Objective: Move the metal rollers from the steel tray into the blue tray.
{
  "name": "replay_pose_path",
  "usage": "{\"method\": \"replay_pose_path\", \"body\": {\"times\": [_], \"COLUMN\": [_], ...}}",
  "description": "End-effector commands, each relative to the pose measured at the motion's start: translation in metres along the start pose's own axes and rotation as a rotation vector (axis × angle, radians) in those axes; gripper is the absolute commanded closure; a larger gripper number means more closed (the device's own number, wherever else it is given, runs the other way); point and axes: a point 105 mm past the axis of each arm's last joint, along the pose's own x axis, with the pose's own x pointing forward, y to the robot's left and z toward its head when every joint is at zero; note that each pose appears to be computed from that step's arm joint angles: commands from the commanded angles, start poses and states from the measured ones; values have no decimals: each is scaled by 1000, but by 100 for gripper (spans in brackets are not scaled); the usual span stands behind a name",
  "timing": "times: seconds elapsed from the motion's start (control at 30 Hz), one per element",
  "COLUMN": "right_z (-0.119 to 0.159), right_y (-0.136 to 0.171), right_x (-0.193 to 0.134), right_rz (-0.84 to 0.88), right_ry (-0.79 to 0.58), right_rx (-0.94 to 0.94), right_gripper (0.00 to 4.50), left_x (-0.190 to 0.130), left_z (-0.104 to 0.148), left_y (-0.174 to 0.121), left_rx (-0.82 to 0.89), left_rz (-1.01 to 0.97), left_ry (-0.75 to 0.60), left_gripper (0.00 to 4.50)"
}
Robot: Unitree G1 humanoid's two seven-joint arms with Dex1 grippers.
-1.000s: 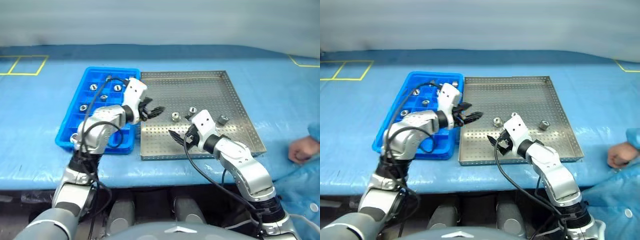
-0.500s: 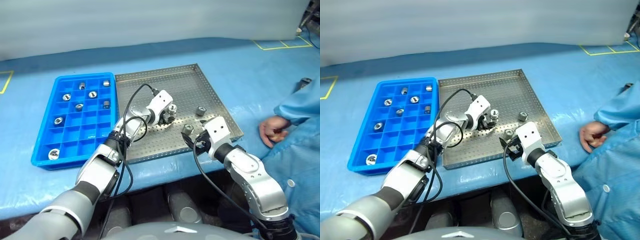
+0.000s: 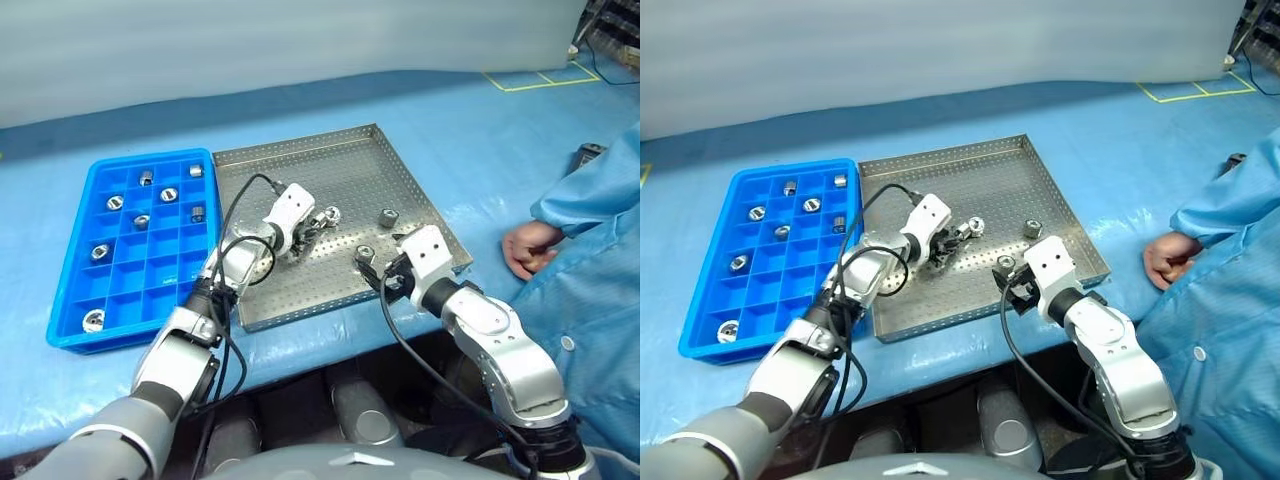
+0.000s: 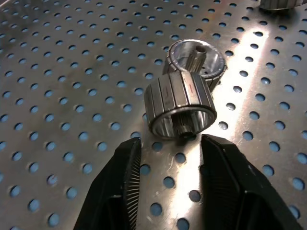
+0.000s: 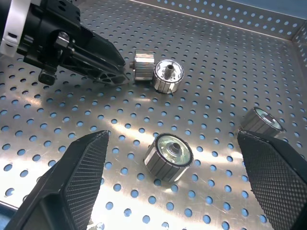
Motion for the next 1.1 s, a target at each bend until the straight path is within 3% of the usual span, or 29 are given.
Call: {"method": "replay_pose_path", "body": {"times": [0.03, 0.1, 0.4, 0.63, 0.87, 1.1], "right_z": [13, 13, 9, 11, 10, 8], "right_y": [0, 0, 2, 1, 0, -3], "right_x": [2, 3, 4, 4, 1, 1], "right_rz": [9, 12, 11, -10, -33, -53], "right_ry": [-47, -48, -34, -50, -55, -52], "right_rx": [-31, -33, -40, -31, -22, -18], "right_gripper": [0, 0, 0, 0, 0, 0], "left_x": [-5, -6, -9, 14, 27, 35], "left_z": [12, 14, 37, 43, 44, 41], "left_y": [-2, -3, -23, -40, -43, -41], "left_rx": [-2, -25, -82, -53, -38, -25], "left_rz": [-2, -3, -129, -173, -147, -116], "left_ry": [-48, -63, -196, -215, -199, -174], "left_gripper": [395, 446, 446, 446, 227, 227]}}
